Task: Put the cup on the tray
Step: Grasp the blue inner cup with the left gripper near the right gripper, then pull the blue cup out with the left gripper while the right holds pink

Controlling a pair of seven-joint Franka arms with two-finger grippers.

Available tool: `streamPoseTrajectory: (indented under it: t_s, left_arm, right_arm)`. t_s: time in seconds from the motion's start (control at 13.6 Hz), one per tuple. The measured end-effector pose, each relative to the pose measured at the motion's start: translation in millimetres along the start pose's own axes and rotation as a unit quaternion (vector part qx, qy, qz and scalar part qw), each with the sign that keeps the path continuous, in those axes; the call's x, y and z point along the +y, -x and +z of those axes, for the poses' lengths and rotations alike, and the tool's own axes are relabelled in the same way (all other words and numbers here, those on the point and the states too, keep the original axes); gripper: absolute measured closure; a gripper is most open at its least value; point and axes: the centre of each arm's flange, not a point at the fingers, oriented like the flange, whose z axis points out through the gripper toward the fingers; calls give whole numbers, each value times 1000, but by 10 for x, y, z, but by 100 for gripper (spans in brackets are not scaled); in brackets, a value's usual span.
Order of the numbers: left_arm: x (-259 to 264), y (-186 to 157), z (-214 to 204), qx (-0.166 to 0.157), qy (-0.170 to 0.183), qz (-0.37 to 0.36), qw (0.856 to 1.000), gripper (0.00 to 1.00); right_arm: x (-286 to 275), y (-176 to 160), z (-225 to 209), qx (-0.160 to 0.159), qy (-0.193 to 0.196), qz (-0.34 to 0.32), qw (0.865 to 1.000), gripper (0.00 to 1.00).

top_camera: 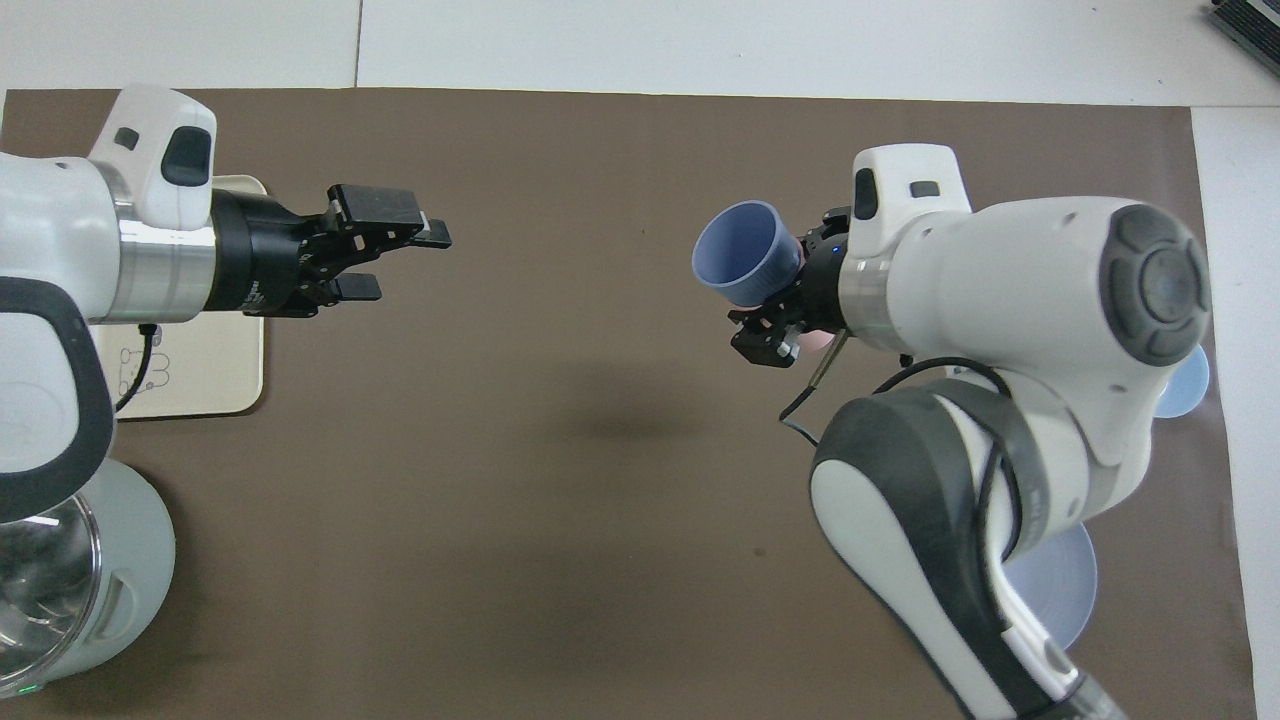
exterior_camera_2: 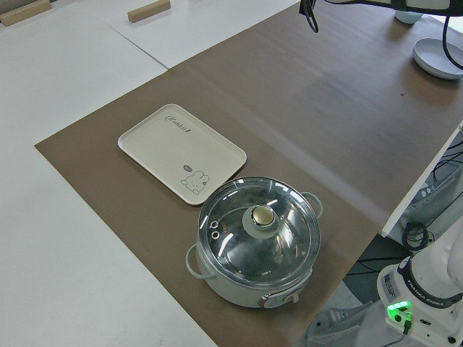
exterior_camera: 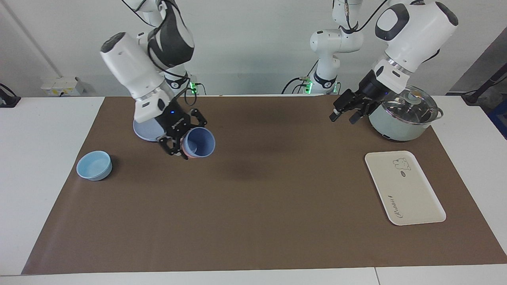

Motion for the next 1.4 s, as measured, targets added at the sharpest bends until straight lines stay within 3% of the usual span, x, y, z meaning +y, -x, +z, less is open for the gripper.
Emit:
streamPoseTrajectory:
  t_s: [0.29,0.66,1.03,1.4]
  left_arm:
    - [288,119,669,4,39,-31,999,7]
    - [488,370,1010,-14,37,-27,999,12]
    - [480,583,1120,-82,7,-16,996,15]
    - [479,624,1118,-96,1,-14,995,76]
  right_arm:
    - [-501,-242,100,-19,14,-31,999,15]
    - [-690,-375,124,-18,15,-33,999,15]
    - [-666,-370,181,-21,14,-32,999,15]
    - [-666,-372,194,-22,14,-32,999,15]
